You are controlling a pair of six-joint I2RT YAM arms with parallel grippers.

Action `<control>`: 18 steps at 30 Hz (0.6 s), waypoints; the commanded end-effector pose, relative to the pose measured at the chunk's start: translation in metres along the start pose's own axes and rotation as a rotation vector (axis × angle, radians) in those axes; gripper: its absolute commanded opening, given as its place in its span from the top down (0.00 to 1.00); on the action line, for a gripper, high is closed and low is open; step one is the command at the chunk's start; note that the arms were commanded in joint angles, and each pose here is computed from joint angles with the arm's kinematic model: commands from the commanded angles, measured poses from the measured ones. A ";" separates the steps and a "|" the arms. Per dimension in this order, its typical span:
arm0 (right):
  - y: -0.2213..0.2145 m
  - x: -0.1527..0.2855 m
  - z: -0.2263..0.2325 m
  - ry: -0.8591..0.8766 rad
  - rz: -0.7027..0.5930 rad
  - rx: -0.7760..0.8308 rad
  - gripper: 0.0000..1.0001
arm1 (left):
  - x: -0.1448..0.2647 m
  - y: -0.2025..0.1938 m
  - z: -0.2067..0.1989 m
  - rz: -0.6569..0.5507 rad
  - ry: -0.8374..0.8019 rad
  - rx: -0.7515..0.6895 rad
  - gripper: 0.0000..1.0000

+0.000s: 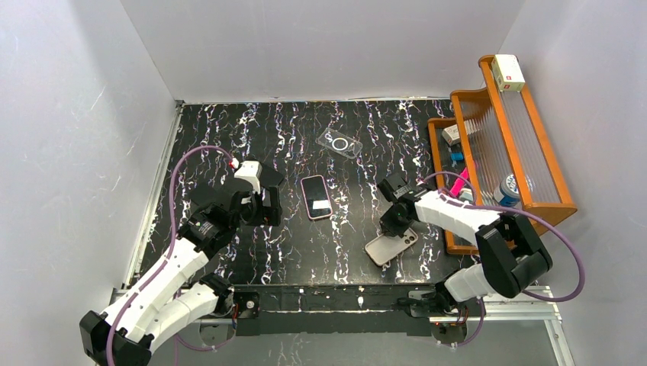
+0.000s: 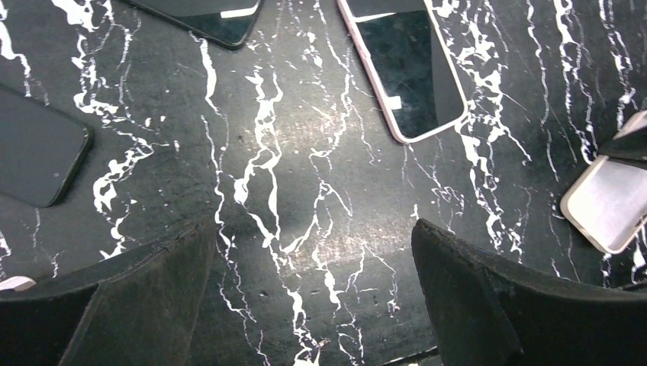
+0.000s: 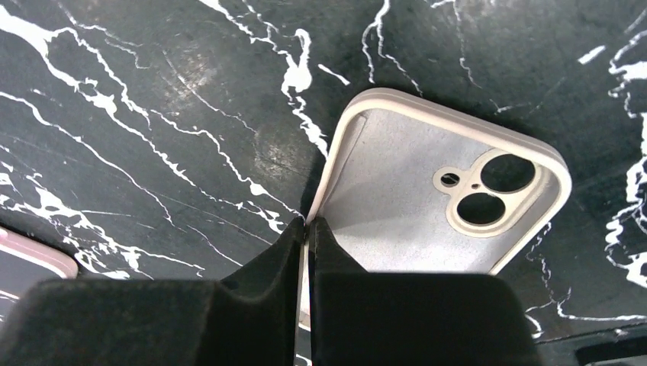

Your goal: Put the phone into the phone case

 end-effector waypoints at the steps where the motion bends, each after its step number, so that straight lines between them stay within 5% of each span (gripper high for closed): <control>1: -0.021 0.003 0.026 0.233 0.109 0.152 0.91 | 0.001 0.000 0.011 0.012 0.112 0.022 0.02; 10: -0.071 0.024 0.045 0.472 0.228 0.473 0.97 | -0.020 -0.009 0.029 0.131 0.367 0.111 0.02; 18: -0.113 0.030 0.042 0.590 0.293 0.651 0.96 | -0.040 -0.001 0.040 0.114 0.488 0.312 0.02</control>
Point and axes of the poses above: each gripper's point midway between its finger pads, its own x axis back along the fingers, its own z axis along the line the jaws close on, y = z × x, the point moved 7 cm from there along x, back along the fingers, and after that the axes turned 11 degrees about -x, right-handed, at the moved point
